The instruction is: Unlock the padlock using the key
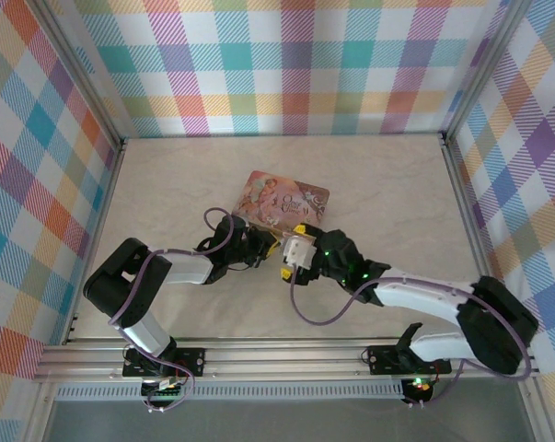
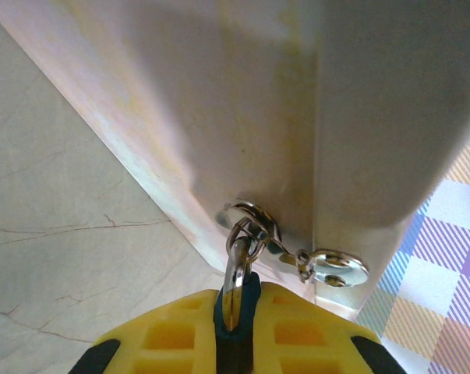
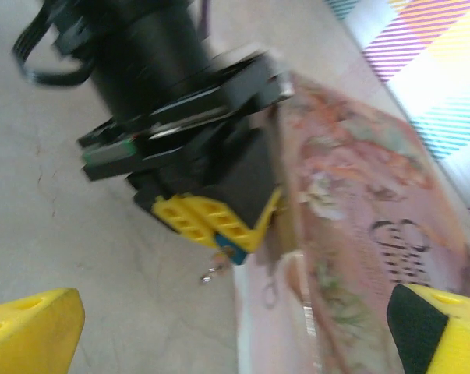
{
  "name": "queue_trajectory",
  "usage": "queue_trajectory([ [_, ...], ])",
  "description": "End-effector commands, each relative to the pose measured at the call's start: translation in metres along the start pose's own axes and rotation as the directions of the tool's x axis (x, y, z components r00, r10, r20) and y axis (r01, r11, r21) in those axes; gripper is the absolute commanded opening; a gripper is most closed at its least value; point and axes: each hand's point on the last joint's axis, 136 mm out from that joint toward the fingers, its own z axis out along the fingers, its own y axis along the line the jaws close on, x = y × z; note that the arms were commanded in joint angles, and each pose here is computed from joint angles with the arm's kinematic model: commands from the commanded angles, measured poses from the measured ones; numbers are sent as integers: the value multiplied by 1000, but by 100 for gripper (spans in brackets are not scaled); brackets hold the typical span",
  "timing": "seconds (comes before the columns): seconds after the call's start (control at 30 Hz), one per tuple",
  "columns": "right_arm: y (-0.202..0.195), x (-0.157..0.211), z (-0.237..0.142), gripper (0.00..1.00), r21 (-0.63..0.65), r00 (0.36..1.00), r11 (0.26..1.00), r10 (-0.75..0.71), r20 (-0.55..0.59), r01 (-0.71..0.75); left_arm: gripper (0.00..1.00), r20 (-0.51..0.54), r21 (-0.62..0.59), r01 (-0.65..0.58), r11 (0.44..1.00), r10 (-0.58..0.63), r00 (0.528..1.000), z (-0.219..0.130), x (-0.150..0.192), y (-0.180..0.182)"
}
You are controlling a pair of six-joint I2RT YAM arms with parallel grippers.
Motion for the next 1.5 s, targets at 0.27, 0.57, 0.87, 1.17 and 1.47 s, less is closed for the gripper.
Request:
queue_trajectory([
  [0.27,5,-2,36,89,75,999,997,7,48,-10,0,-35,-20,40,999,-41,999,1,11,-3],
  [0.57,1,14,48,58,123,1000,992,25,-4,-25,0,-38,-31,38,999,-40,999,2,11,-2],
  [0.87,-5,19,59,44,166,1000,986,22,-22,-18,0,-41,-36,37,999,-39,998,2,12,-1],
  [1.17,-8,20,63,30,188,999,982,26,-26,-21,0,-43,-41,38,998,-40,998,2,12,0],
  [1.47,-10,21,67,14,194,999,981,37,-30,-31,0,-46,-42,41,998,-43,998,3,13,0],
])
